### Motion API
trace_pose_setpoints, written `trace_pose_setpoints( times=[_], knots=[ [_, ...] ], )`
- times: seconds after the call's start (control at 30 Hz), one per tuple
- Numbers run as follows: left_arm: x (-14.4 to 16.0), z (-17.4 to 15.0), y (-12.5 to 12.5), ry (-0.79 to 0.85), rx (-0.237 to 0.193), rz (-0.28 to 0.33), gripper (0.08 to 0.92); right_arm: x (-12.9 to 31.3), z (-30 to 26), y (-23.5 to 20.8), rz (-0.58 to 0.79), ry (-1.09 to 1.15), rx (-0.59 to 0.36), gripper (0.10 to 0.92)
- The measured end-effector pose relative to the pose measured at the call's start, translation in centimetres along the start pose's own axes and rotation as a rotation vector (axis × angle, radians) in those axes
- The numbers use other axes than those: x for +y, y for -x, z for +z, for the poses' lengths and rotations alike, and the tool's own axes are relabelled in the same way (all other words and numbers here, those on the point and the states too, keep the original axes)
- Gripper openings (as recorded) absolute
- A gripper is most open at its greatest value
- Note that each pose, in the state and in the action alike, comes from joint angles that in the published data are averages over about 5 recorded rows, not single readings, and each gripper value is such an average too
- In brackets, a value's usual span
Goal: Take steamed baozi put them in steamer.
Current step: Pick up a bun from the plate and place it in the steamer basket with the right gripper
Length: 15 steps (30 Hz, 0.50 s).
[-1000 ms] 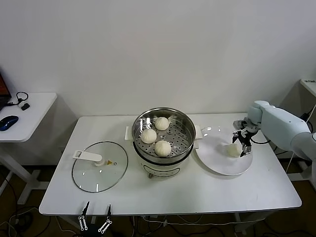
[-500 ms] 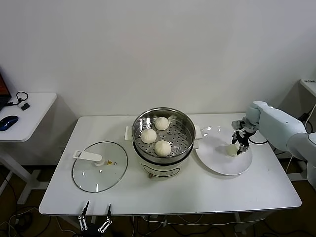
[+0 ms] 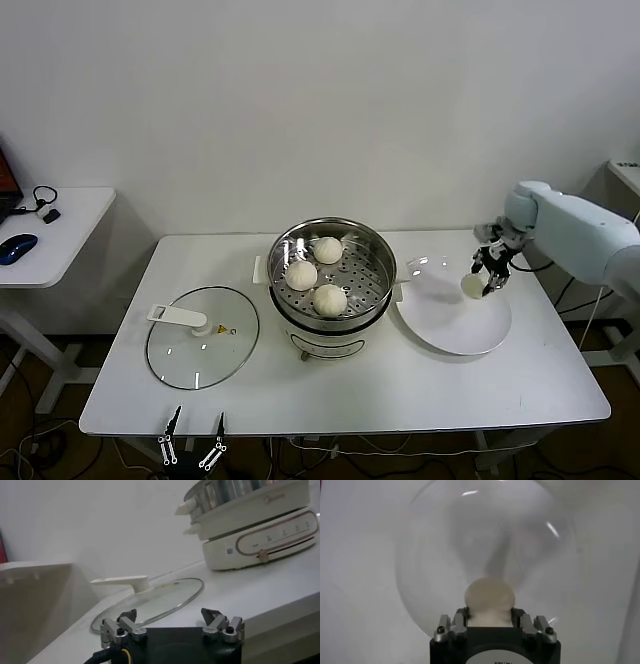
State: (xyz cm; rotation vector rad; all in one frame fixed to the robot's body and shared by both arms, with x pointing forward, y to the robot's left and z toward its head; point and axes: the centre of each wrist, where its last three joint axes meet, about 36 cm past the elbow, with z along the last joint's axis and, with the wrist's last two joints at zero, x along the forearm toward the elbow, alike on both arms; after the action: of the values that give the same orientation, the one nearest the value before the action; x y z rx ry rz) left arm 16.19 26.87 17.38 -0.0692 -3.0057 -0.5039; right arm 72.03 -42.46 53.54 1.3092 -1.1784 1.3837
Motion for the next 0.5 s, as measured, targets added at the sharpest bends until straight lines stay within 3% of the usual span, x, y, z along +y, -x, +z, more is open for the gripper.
trace_pose_setpoints(
  times=[0.5],
  knots=[
    [-0.4,-0.6,0.7,-0.001,-0.020,0.020,0.823,-1.0,-8.3,-13.4,0.072,-0.050,-0.112,0.594]
  ],
)
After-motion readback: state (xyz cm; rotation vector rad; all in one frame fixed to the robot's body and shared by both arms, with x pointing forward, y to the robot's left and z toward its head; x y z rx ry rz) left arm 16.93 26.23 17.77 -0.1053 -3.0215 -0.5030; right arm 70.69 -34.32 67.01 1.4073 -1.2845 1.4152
